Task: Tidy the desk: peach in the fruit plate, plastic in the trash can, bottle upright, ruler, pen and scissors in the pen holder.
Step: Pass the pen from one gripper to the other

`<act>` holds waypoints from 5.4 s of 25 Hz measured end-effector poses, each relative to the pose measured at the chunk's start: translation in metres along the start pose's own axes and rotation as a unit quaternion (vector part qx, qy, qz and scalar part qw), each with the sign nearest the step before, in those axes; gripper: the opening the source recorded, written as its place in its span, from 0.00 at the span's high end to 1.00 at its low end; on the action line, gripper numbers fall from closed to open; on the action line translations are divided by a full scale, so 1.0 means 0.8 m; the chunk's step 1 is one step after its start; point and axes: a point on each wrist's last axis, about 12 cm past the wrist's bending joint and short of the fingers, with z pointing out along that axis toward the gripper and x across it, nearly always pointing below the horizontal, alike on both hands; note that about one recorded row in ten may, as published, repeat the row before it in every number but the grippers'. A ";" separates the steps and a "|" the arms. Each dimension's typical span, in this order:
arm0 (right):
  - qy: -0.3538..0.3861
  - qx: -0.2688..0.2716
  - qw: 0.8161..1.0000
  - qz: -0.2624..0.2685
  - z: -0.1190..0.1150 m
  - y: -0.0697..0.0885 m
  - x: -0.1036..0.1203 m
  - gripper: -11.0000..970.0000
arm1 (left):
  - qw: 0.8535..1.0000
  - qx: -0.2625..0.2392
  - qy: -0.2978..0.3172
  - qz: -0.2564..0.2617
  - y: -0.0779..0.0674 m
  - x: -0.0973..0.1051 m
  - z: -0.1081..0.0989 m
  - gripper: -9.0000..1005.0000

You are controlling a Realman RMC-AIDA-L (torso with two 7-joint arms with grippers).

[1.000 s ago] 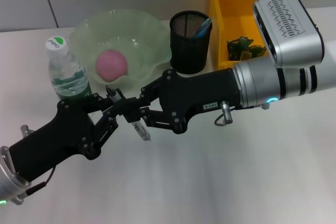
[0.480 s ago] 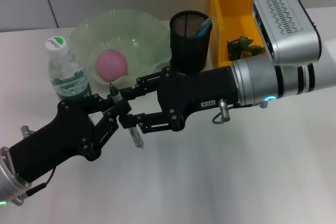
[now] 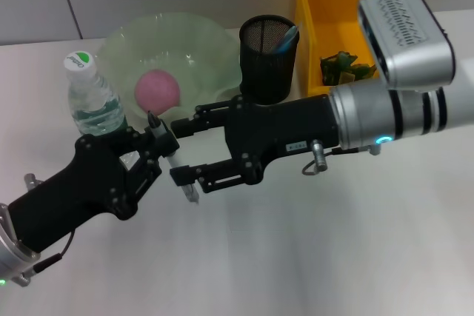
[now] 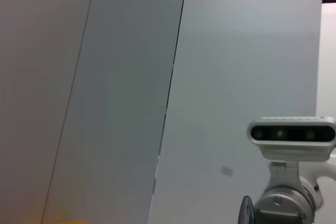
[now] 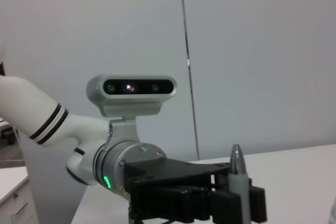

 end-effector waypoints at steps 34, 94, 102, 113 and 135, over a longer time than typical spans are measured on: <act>-0.126 0.123 0.981 -0.079 -0.059 0.077 0.093 0.29 | 0.967 -0.039 -0.154 -0.197 0.007 -0.022 -0.005 0.85; -0.181 0.273 0.887 -0.327 0.030 0.087 0.077 0.29 | 0.921 -0.058 -0.201 -0.328 0.038 -0.033 0.019 0.85; -0.181 0.284 0.880 -0.334 0.033 0.080 0.070 0.29 | 0.918 -0.054 -0.202 -0.338 0.038 -0.033 0.020 0.85; -0.175 0.292 0.869 -0.359 0.048 0.076 0.061 0.35 | 0.915 -0.050 -0.202 -0.346 0.039 -0.035 0.023 0.85; -0.174 0.293 0.867 -0.364 0.056 0.075 0.057 0.51 | 0.911 -0.047 -0.202 -0.357 0.038 -0.034 0.022 0.85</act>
